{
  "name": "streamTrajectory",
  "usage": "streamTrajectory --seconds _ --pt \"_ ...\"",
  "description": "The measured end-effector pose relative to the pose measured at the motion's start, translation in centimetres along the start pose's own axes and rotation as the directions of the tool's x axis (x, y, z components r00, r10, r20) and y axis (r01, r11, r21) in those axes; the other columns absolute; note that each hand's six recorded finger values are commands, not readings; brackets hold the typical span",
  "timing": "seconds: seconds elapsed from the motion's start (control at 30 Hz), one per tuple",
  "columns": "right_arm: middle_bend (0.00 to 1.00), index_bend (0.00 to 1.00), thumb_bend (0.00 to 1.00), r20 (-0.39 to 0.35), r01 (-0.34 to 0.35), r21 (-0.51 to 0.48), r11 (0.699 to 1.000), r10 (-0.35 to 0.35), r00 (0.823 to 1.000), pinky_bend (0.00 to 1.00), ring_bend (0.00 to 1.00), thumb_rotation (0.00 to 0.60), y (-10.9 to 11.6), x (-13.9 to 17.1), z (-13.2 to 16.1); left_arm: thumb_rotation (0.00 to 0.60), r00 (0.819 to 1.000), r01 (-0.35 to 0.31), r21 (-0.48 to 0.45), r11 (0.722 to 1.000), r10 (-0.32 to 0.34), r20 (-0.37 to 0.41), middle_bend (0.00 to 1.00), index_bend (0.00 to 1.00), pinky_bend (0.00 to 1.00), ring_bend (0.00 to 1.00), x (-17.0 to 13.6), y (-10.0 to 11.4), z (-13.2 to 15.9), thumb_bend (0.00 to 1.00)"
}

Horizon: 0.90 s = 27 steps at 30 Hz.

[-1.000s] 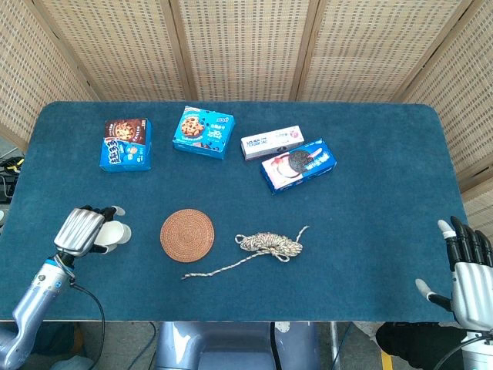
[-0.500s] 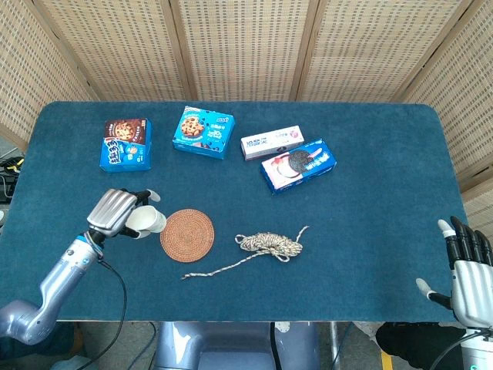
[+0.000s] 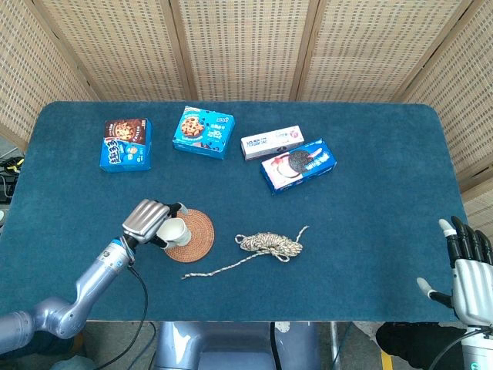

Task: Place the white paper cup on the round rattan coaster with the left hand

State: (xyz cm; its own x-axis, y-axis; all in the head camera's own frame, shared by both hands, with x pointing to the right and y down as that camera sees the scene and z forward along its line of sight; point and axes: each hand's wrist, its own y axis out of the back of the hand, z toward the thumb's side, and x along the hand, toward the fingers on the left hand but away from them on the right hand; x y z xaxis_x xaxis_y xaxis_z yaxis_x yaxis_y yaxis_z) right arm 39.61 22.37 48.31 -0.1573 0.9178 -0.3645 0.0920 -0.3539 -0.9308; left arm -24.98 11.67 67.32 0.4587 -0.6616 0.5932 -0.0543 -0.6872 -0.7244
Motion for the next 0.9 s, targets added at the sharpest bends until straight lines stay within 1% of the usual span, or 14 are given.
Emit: streamTrajectory --seconds 0.4,0.47,0.57,0.6,0.67,0.73,0.8,0.9 --pt "0.0 0.02 0.0 0.002 -0.002 -0.005 1.0 0.002 1.0 0.0 0.0 0.6 0.0 -0.1 -0.1 0.6 0.999 0.018 0.042 0.999 -0.017 -0.031 0.49 0.33 0.48 0.54 1.1 -1.1 0.4 0.01" --pt "0.0 0.02 0.0 0.003 -0.002 -0.007 1.0 0.002 1.0 0.0 0.0 0.6 0.0 -0.1 -0.2 0.6 0.999 0.02 0.049 0.999 -0.018 -0.035 0.47 0.32 0.46 0.51 1.3 -1.2 0.5 0.01" --pt "0.0 0.02 0.0 0.004 -0.002 -0.009 1.0 0.002 1.0 0.0 0.0 0.6 0.0 -0.1 -0.2 0.6 0.999 0.028 0.057 0.998 -0.026 -0.038 0.42 0.3 0.39 0.46 1.5 -1.4 0.7 0.01" --pt "0.0 0.02 0.0 0.004 -0.002 -0.009 1.0 0.002 1.0 0.0 0.0 0.6 0.0 -0.2 -0.2 0.6 0.999 0.032 0.06 0.998 -0.029 -0.04 0.39 0.28 0.36 0.42 1.6 -1.5 0.7 0.01" --pt "0.0 0.02 0.0 0.005 -0.002 -0.01 1.0 0.002 1.0 0.0 0.0 0.6 0.0 -0.2 -0.3 0.6 0.998 0.041 0.061 0.997 -0.039 -0.044 0.27 0.19 0.32 0.3 1.6 -1.7 0.7 0.01" --pt "0.0 0.02 0.0 0.005 -0.001 -0.012 1.0 0.002 1.0 0.0 0.0 0.6 0.0 -0.2 -0.3 0.6 0.998 0.047 0.056 0.997 -0.044 -0.047 0.11 0.04 0.25 0.15 1.7 -1.8 0.7 0.01" --pt "0.0 0.02 0.0 0.005 -0.001 -0.013 1.0 0.001 1.0 0.0 0.0 0.6 0.0 -0.2 -0.3 0.6 0.998 0.052 0.057 0.997 -0.049 -0.047 0.04 0.0 0.22 0.08 1.7 -1.9 0.8 0.0" --pt "0.0 0.02 0.0 0.003 0.001 -0.014 1.0 -0.001 1.0 0.0 0.0 0.6 0.1 -0.2 -0.3 0.6 0.998 0.058 0.053 0.997 -0.055 -0.042 0.01 0.0 0.2 0.04 1.5 -1.8 0.9 0.0"
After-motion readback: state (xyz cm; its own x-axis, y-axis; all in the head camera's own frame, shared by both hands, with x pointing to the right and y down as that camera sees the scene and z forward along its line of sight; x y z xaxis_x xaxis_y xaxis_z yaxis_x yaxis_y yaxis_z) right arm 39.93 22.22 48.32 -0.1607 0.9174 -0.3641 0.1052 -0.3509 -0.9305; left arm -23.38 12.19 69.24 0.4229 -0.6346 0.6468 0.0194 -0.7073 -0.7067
